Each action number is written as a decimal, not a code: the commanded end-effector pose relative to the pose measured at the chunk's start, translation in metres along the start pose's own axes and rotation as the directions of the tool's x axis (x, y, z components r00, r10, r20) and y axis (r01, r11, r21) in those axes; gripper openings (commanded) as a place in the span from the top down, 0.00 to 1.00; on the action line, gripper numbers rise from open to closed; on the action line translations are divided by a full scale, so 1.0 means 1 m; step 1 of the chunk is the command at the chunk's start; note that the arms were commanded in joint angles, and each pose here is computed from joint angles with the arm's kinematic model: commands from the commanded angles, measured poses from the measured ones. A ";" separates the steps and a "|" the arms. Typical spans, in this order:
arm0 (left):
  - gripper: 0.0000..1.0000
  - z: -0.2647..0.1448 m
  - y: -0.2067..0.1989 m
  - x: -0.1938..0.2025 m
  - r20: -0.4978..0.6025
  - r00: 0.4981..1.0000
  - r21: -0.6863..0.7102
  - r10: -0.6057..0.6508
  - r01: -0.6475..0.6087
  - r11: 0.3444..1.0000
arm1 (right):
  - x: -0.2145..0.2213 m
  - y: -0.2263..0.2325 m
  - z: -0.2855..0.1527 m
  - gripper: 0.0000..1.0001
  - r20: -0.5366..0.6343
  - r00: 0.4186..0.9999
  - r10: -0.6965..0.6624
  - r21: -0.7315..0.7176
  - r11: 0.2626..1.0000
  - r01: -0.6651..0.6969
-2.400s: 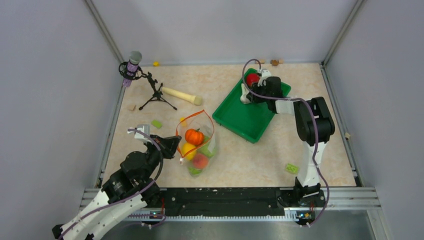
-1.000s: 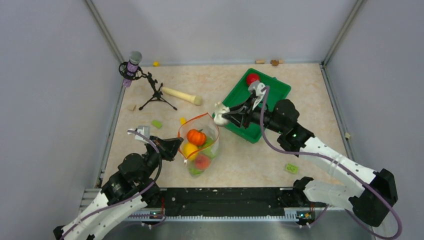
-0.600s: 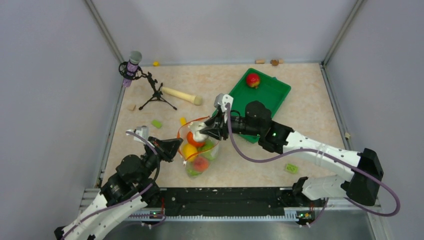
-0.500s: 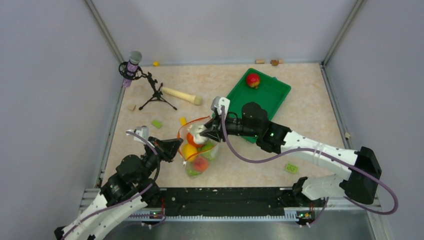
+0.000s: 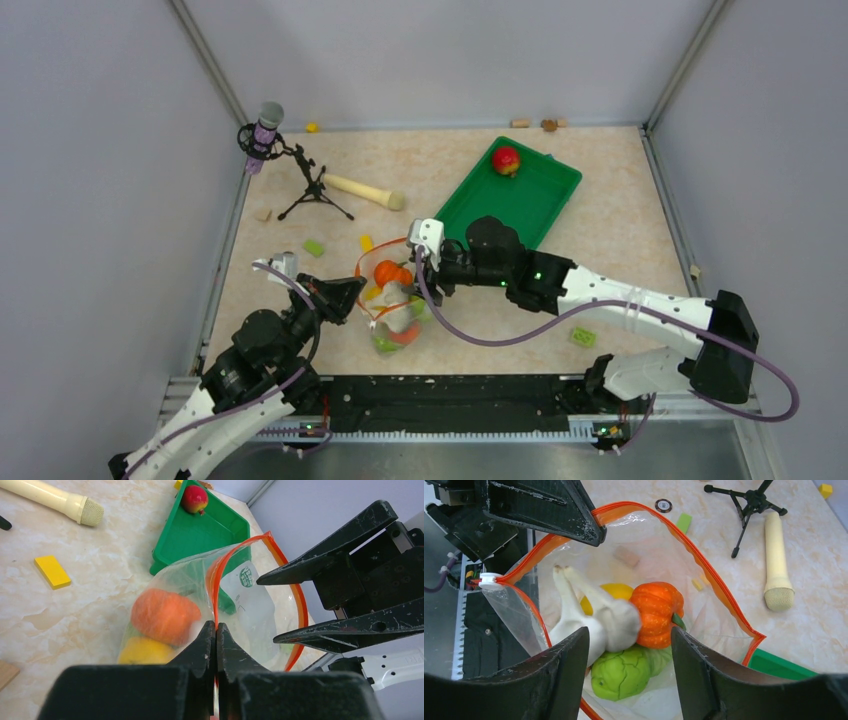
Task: Place the food in the zip-top bag and seal the zipper
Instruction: Place the fake vegetable in the zipper food storage bag, then pick up the fake fruit from the bin.
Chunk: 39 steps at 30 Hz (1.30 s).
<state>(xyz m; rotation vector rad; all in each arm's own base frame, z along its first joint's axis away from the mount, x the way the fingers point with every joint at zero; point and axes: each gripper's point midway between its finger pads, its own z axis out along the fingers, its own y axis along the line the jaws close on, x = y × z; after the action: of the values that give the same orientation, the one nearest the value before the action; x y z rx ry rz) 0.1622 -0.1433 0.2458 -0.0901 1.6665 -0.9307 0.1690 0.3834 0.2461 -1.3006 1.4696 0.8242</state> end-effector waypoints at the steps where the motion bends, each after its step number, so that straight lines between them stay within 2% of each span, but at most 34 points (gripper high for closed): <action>1: 1.00 0.000 -0.006 -0.011 0.046 0.999 0.028 -0.017 0.016 0.999 | -0.031 -0.005 -0.005 0.38 0.060 0.997 -0.044 0.022 0.999 0.043; 8: 1.00 -0.001 -0.007 -0.011 0.046 0.999 0.031 -0.018 0.016 0.999 | -0.040 -0.007 -0.009 0.20 0.087 0.996 -0.018 0.046 0.999 0.014; 9: 1.00 -0.001 -0.008 -0.011 0.046 0.999 0.034 -0.017 0.015 0.999 | -0.043 -0.007 -0.011 0.14 0.099 0.995 -0.009 0.050 0.999 0.004; 10: 1.00 -0.001 -0.008 -0.011 0.045 0.999 0.034 -0.017 0.015 0.999 | -0.048 -0.008 -0.013 0.03 0.118 0.993 0.000 0.057 0.998 -0.007; 11: 1.00 -0.001 -0.008 -0.011 0.046 0.999 0.034 -0.016 0.014 0.999 | -0.053 -0.009 -0.015 0.01 0.134 0.991 0.005 0.061 0.998 -0.013; 13: 1.00 -0.001 -0.008 -0.011 0.044 0.999 0.035 -0.016 0.014 0.999 | -0.067 -0.012 -0.021 0.01 0.186 0.982 0.003 0.085 0.996 -0.019; 15: 1.00 -0.001 -0.008 -0.010 0.044 0.999 0.035 -0.016 0.015 0.999 | -0.076 -0.029 -0.027 0.01 0.225 0.974 0.019 0.179 0.982 -0.061; 20: 1.00 -0.001 -0.007 -0.011 0.045 0.999 0.032 -0.015 0.013 0.999 | -0.085 -0.061 -0.039 0.01 0.260 0.965 0.024 0.351 0.929 -0.117; 29: 1.00 -0.001 -0.008 -0.011 0.044 0.999 0.037 -0.017 0.015 0.999 | -0.090 -0.094 -0.066 0.01 0.323 0.944 0.070 0.490 0.841 -0.230; 35: 1.00 -0.001 -0.008 -0.010 0.044 0.999 0.037 -0.017 0.015 0.999 | -0.075 -0.133 -0.089 0.01 0.388 0.906 0.167 0.542 0.754 -0.371; 39: 1.00 -0.001 -0.009 -0.011 0.043 0.999 0.042 -0.016 0.014 0.999 | -0.048 -0.169 -0.102 0.01 0.383 0.900 0.211 0.613 0.671 -0.418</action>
<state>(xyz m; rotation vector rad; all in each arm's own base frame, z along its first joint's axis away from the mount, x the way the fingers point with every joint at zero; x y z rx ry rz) 0.1616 -0.1431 0.2464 -0.0895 1.6626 -0.9348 0.2838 0.2954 0.3303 -0.5031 1.5619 0.5592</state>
